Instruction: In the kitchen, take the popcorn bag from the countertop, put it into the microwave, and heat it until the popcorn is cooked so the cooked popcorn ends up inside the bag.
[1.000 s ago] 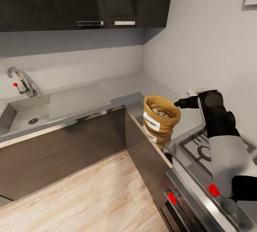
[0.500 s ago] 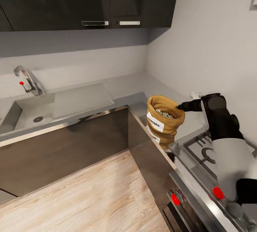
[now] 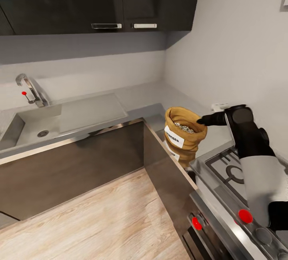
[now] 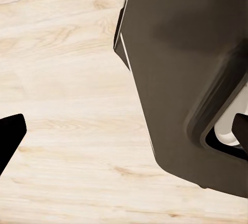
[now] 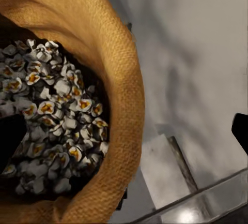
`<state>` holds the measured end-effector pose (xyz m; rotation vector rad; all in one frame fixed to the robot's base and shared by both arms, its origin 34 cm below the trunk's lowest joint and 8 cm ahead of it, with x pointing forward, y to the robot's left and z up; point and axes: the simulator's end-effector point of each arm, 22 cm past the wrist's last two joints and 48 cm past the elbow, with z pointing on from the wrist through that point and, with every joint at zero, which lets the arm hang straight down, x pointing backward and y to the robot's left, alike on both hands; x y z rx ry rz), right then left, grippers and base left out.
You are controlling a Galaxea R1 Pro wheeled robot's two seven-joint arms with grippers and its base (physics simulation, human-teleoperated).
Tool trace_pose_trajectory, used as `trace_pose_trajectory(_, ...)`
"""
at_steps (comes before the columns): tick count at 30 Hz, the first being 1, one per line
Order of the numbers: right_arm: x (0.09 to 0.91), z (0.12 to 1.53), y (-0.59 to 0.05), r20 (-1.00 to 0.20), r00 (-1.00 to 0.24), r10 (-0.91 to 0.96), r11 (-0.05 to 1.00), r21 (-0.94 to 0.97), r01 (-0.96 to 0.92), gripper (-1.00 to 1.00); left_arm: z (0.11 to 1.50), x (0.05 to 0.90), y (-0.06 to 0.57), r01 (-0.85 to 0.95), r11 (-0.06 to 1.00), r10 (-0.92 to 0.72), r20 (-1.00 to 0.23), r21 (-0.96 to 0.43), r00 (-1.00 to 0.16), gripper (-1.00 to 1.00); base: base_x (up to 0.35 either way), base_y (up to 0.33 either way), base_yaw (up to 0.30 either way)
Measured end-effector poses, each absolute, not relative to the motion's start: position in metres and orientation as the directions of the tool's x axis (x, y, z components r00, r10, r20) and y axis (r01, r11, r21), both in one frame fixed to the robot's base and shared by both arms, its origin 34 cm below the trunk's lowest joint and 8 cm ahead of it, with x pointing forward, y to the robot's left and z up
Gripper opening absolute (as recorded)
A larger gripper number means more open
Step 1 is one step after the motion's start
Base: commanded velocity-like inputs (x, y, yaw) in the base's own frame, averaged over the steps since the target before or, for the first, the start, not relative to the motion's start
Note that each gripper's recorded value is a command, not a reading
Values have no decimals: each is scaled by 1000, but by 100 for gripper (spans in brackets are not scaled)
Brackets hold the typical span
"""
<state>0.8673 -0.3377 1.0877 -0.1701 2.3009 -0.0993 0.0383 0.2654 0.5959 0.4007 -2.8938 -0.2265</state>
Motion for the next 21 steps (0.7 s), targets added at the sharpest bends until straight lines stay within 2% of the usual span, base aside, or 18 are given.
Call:
trace_pose_trajectory(7,867,1084,-333,-724,-670,-165,986,-127,-107,100,596,38,266,-250,951,-282,186,180,-941,100,147,0,0)
trace_pose_trajectory(21,868,1086,-332,-726,-668,-164,986,-120,-112,100,596,39,266,-252,951,-284,184,180,-941,100,5,0,0)
